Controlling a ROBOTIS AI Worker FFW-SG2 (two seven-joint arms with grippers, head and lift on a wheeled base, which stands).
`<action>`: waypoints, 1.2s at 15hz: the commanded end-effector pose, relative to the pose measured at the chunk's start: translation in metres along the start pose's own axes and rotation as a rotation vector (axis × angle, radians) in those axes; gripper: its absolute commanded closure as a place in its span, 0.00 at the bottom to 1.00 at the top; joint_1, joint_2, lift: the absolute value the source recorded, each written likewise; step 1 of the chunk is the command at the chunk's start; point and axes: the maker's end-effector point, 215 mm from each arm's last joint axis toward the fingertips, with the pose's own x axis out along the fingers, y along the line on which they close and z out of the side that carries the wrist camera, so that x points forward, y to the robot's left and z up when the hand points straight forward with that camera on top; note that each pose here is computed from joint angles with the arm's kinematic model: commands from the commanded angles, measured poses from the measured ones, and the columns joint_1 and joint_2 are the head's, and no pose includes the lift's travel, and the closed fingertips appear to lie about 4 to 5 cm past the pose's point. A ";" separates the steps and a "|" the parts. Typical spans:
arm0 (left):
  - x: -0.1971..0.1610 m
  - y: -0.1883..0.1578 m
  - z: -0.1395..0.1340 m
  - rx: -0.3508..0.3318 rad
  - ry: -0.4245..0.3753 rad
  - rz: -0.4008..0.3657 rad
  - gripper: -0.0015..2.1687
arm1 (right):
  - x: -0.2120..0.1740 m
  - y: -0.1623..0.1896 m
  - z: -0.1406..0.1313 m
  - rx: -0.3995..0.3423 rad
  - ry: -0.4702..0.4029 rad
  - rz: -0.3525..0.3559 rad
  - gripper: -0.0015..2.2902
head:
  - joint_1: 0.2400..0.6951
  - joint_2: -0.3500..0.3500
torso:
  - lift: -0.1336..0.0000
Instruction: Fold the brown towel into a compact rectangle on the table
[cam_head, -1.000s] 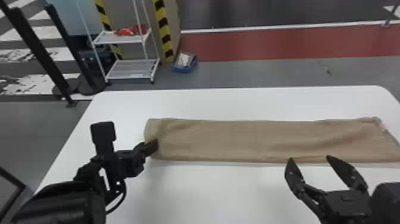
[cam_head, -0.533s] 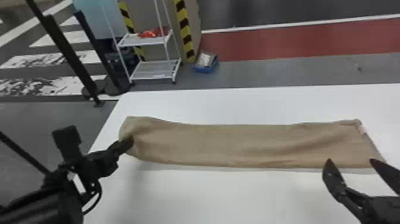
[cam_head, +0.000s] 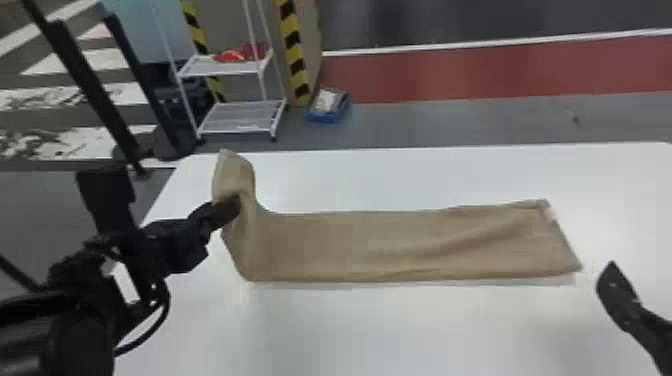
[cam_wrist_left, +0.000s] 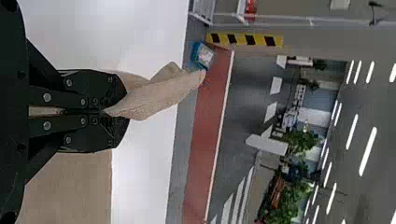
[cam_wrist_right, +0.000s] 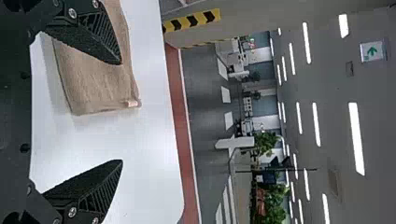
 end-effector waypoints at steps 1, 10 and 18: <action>0.015 -0.095 -0.003 0.094 0.015 -0.111 0.87 | -0.003 -0.025 0.002 0.022 -0.003 -0.039 0.06 | 1.00 0.52 | 0.06; 0.068 -0.247 -0.070 0.367 0.103 -0.119 0.30 | 0.008 -0.034 -0.005 0.051 0.001 -0.041 0.06 | 1.00 0.08 | 0.06; 0.064 -0.268 -0.075 0.376 0.049 -0.117 0.02 | 0.020 -0.005 -0.004 0.066 -0.005 0.012 0.06 | 1.00 0.00 | 0.06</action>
